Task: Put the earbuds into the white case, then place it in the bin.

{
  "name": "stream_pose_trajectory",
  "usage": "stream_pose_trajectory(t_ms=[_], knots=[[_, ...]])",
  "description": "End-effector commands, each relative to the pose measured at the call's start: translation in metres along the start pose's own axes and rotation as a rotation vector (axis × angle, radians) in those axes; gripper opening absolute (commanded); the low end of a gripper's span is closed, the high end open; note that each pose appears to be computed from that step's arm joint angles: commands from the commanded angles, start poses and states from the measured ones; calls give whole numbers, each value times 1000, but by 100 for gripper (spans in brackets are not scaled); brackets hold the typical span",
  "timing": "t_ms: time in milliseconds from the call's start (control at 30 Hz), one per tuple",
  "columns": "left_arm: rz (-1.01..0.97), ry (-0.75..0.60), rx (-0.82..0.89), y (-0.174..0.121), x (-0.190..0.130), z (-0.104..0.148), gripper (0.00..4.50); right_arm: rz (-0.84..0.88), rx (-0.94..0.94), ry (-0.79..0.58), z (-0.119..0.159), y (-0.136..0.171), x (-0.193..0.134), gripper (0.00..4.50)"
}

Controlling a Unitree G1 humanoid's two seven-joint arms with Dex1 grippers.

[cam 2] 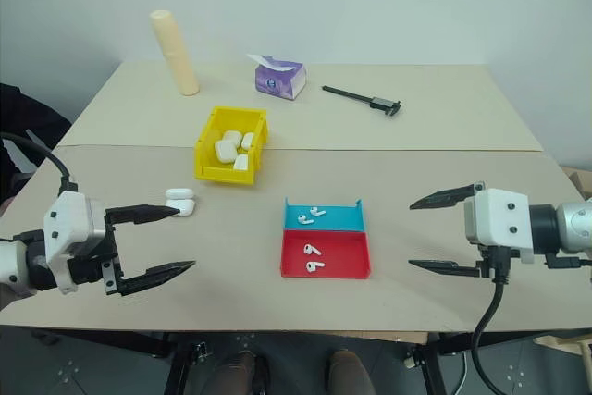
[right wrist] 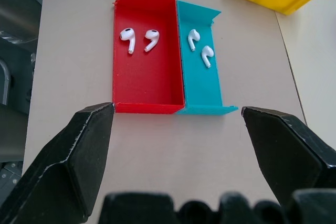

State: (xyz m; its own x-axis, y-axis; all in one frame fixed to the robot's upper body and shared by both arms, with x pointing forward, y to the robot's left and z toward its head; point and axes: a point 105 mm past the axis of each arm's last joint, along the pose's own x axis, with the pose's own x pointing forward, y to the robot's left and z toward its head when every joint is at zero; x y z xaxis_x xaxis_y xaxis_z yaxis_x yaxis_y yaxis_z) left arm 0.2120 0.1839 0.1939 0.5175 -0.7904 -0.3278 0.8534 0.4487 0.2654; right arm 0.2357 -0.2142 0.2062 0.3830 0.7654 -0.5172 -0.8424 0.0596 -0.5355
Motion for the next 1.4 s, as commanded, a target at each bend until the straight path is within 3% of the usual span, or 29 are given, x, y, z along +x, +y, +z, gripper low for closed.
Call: stream_pose_trajectory(t_ms=[33,300,500,600,700,833,1067,1400], knots=[[27,-4,43,2,-4,11,450,-35,-44,5,5,-9,-3,447],[72,42,69,-3,-1,4,450,-34,-53,10,1,-15,3,447],[377,193,77,20,6,-6,450,-28,-59,31,-5,-18,8,447],[478,221,3,33,9,2,450,-32,-45,30,-4,-20,8,447],[551,387,-140,57,9,-2,450,-27,-36,34,-5,-18,10,447],[519,504,-214,81,9,7,450,-17,-13,38,-8,-15,17,447],[511,679,-561,126,13,9,450,-28,20,46,-13,-19,26,447],[608,885,-921,146,23,-25,450,-11,65,60,-15,-18,28,447]])
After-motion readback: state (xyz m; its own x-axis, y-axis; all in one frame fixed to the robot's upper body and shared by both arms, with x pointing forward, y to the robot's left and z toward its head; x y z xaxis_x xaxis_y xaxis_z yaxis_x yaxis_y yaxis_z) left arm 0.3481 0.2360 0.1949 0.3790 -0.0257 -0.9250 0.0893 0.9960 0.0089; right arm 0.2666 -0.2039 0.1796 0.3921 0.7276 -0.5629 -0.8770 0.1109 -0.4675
